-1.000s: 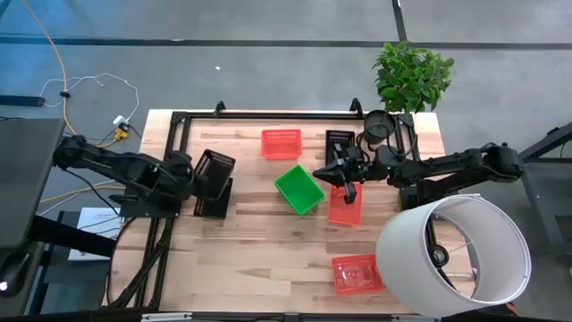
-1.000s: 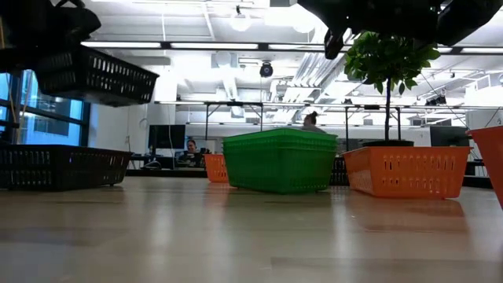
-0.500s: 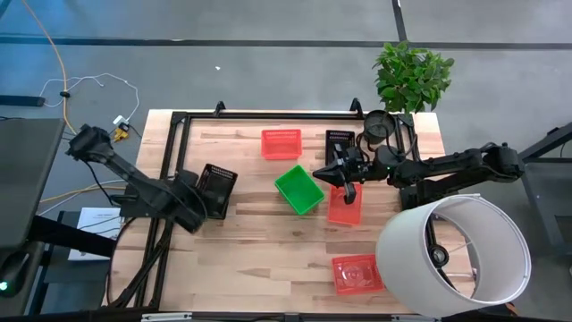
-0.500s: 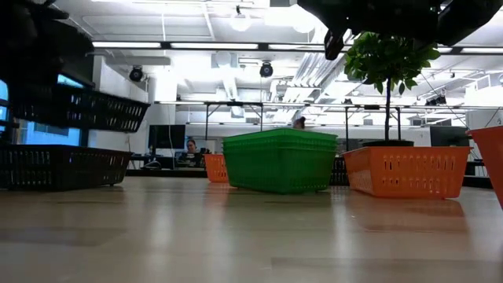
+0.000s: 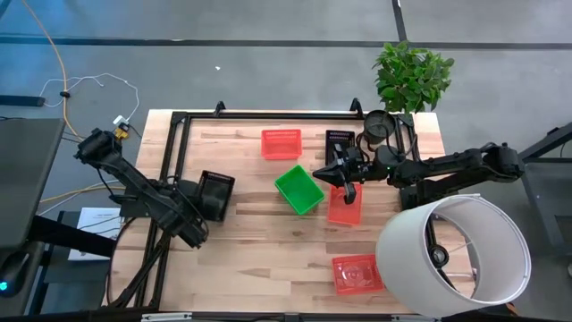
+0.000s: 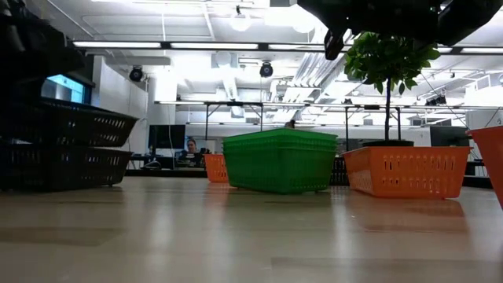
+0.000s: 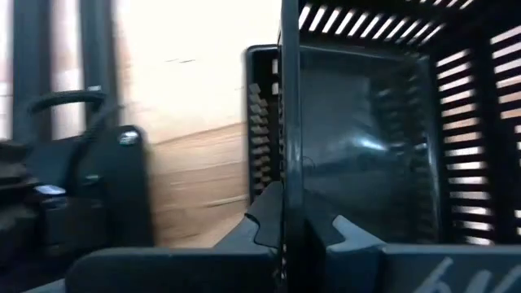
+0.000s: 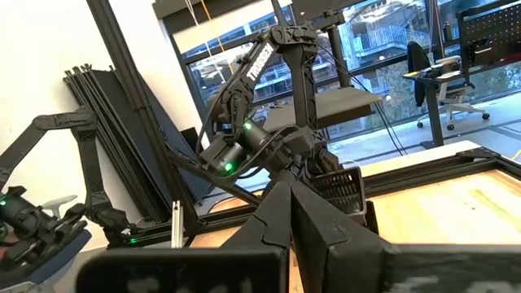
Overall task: Stack baskets by color
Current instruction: Stack the black basket on the black basket
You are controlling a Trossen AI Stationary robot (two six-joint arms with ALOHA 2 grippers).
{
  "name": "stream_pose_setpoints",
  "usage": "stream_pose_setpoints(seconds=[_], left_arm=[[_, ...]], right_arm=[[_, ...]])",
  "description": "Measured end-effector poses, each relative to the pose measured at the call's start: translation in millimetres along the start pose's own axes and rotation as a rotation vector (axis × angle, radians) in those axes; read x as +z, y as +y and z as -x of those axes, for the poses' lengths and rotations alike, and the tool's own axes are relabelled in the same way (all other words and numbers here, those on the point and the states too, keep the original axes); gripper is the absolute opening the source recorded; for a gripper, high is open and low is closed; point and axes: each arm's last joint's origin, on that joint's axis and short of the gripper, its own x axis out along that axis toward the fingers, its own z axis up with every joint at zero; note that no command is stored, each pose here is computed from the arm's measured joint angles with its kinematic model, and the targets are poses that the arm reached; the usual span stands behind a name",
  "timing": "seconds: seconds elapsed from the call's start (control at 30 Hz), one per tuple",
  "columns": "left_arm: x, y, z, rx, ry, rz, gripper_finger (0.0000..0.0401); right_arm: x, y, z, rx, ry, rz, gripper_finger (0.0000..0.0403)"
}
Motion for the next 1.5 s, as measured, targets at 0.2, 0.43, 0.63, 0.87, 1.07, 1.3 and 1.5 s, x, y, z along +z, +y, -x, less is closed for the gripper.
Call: stream_pose_setpoints(seconds=[0.2, 0.43, 0.63, 0.87, 1.07, 1.3, 1.5], left_arm=[[-8, -7, -9, -0.112, 0.002, 0.044, 0.0000], [-11, -4, -17, -0.130, -0.012, 0.062, 0.0000], [-1, 3, -7, -0.201, -0.016, 0.084, 0.0000], [8, 11, 2, -0.270, 0.007, 0.108, 0.0000], [9, 9, 9, -0.305, -0.002, 0.128, 0.0000], [17, 15, 29, -0.227, 0.076, 0.013, 0.0000], [23, 25, 38, -0.073, 0.142, -0.055, 0.0000]], right_arm=[[0, 0, 0, 0.000, 0.000, 0.000, 0.0000], [0, 0, 0, 0.000, 0.000, 0.000, 0.0000], [0, 0, 0, 0.000, 0.000, 0.000, 0.0000], [0, 0, 0, -0.001, 0.000, 0.000, 0.0000], [0, 0, 0, -0.002, 0.000, 0.000, 0.0000], [0, -1, 0, -0.032, -0.005, 0.001, 0.0000], [-1, -1, 0, -0.038, -0.002, 0.003, 0.0000]])
